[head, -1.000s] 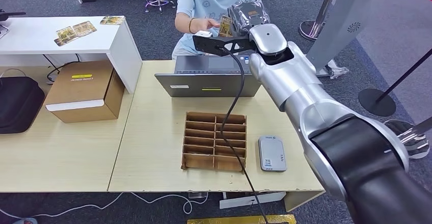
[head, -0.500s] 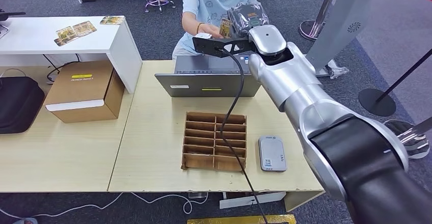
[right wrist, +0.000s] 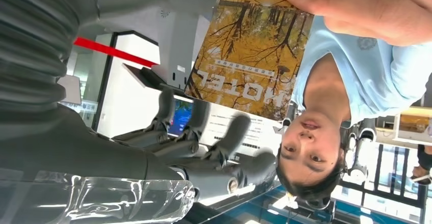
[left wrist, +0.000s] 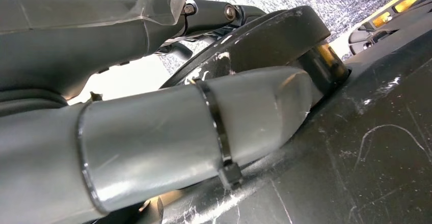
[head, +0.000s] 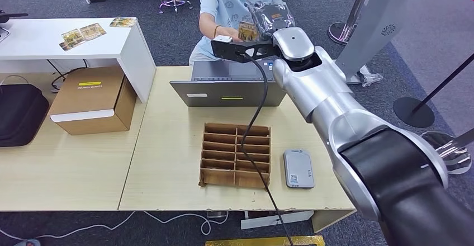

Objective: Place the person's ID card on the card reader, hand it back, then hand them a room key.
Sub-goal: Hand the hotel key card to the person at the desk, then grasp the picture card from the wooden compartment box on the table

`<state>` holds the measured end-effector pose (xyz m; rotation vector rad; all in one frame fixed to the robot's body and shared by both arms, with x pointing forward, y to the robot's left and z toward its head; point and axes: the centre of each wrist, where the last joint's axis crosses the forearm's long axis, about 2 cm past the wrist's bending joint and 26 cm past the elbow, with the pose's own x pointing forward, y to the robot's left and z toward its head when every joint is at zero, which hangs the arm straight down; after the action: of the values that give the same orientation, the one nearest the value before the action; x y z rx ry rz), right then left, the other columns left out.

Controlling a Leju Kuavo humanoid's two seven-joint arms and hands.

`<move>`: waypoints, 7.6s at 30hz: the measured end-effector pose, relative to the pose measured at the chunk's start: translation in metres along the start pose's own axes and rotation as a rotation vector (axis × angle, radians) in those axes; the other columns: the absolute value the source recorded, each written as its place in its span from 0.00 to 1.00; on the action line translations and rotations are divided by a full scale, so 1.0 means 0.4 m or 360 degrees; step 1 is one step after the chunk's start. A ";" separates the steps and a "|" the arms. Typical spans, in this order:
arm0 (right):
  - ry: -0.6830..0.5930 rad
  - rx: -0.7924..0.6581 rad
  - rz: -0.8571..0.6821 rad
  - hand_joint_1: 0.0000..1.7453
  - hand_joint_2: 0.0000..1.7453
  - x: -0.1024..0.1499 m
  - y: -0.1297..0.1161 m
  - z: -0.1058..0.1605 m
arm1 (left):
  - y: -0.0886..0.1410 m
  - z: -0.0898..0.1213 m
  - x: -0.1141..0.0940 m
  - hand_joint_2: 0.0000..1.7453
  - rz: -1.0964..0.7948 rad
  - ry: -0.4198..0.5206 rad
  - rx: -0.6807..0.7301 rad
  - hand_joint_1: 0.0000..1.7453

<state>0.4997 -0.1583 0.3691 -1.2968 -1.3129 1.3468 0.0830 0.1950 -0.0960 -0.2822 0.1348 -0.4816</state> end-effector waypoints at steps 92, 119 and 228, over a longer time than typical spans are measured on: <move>0.0244 -0.0145 -0.0433 0.00 1.00 0.067 0.674 0.829 | 0.018 0.002 -0.011 0.00 0.0005 -0.0005 -0.0113 0.00; -0.0046 -0.0236 -0.0438 0.00 1.00 0.147 0.612 0.809 | 0.018 0.001 -0.013 0.00 0.0006 -0.0021 -0.0112 0.00; -0.0297 -0.0194 -0.0522 0.47 1.00 0.248 0.562 0.779 | 0.016 0.001 -0.012 0.00 -0.0104 0.0020 -0.0091 0.00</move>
<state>0.2010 -0.1259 0.1100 -0.9961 -1.6772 1.1917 0.0817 0.2027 -0.0971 -0.3407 0.1519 -0.5451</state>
